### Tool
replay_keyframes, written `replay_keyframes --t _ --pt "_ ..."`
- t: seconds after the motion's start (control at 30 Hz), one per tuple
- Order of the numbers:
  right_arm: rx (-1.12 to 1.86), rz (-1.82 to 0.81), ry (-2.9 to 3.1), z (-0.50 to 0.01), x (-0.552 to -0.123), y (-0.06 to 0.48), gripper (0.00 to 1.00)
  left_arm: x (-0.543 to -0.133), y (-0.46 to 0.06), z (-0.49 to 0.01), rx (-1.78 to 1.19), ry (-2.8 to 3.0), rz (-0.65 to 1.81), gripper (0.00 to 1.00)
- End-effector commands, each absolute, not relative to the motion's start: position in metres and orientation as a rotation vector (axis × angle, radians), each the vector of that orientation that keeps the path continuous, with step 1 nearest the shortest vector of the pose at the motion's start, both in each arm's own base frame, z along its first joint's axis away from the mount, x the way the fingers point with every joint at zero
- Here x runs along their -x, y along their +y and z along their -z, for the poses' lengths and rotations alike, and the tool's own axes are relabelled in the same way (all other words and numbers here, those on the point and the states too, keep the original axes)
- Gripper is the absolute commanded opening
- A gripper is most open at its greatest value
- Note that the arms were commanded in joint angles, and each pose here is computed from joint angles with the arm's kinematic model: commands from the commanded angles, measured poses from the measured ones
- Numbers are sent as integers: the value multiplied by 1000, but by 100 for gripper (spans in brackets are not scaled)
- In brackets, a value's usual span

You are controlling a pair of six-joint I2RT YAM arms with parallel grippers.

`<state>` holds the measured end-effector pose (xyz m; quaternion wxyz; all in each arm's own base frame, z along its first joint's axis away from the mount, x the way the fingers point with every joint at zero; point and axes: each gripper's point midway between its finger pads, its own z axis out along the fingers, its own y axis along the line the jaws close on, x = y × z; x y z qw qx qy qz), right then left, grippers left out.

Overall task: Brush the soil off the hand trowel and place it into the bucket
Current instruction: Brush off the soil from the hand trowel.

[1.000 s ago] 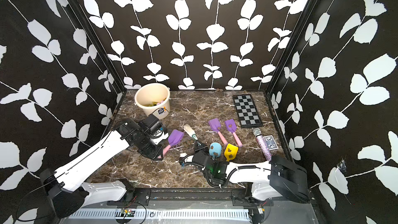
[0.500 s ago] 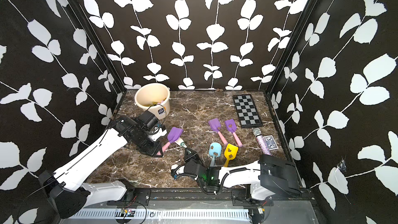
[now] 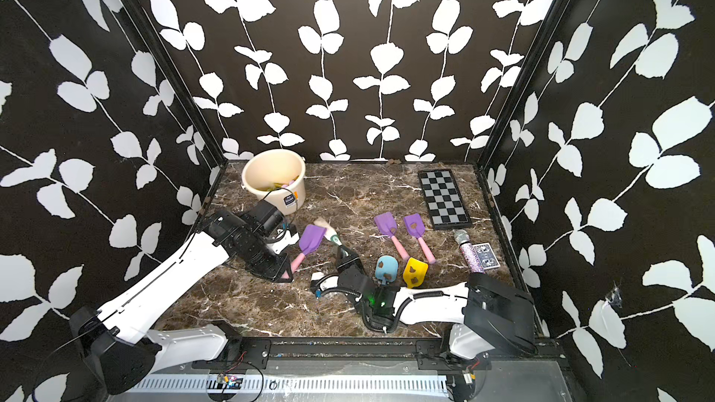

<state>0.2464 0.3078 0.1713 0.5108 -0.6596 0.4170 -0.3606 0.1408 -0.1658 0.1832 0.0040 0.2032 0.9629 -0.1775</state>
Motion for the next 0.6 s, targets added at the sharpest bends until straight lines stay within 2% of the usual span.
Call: replay_keyframes --t 0.0,0.1,0.27,0.57 --pt "1240 688 1223 -204 -263 289 0 -145 -163 -187 -592 2983 553 0" --pt "1118 449 1399 -194 -264 281 0 -172 -169 -195 -451 2890 539 0" --pt "863 103 1618 -190 -265 274 0 -227 -200 -234 -257 2628 698 0" --pt "549 -279 1836 -204 -268 273 0 -322 -199 -298 203 2416 773 0"
